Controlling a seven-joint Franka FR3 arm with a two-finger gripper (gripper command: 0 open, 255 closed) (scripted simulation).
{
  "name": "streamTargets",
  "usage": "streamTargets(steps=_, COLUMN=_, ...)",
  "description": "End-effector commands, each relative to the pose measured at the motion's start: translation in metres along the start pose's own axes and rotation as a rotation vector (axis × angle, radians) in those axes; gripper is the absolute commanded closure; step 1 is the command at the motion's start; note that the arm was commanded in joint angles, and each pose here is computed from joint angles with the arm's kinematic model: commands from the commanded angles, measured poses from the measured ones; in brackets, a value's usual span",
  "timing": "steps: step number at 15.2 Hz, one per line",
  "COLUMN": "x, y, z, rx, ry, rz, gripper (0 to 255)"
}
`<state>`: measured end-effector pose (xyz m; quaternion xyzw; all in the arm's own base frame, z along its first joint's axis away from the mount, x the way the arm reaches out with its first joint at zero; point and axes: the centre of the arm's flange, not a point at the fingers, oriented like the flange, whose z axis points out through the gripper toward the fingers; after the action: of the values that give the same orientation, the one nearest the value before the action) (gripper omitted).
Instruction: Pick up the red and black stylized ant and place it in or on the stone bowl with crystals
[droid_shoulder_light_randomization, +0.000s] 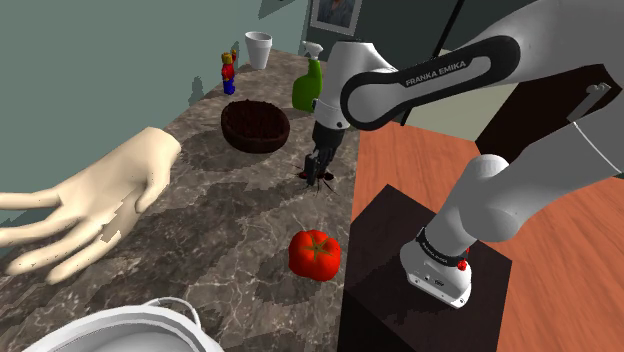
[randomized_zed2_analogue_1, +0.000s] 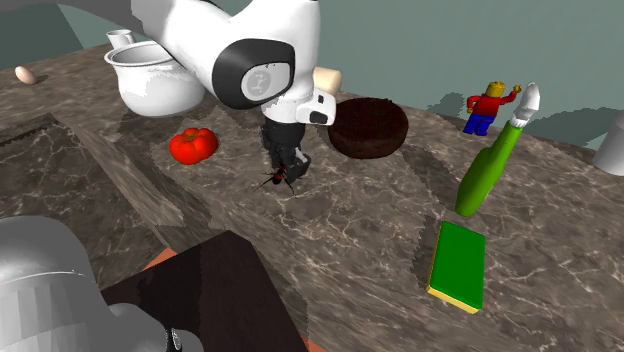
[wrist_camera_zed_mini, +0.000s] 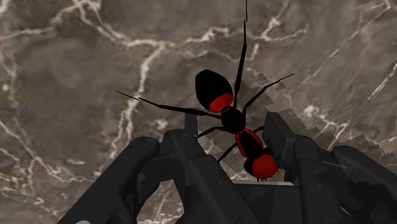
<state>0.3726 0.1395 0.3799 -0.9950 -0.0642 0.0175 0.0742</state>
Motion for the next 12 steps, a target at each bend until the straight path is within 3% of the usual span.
streamTargets(steps=1, x=-0.001, y=0.001, z=0.003, rx=-0.002, ry=-0.009, rz=0.000, gripper=255)
streamTargets(steps=4, x=-0.002, y=0.000, z=0.004, rx=-0.002, ry=-0.009, rz=0.000, gripper=255)
streamTargets(steps=12, x=-0.003, y=-0.006, z=-0.038, rx=-0.002, ry=-0.009, rz=0.000, gripper=255)
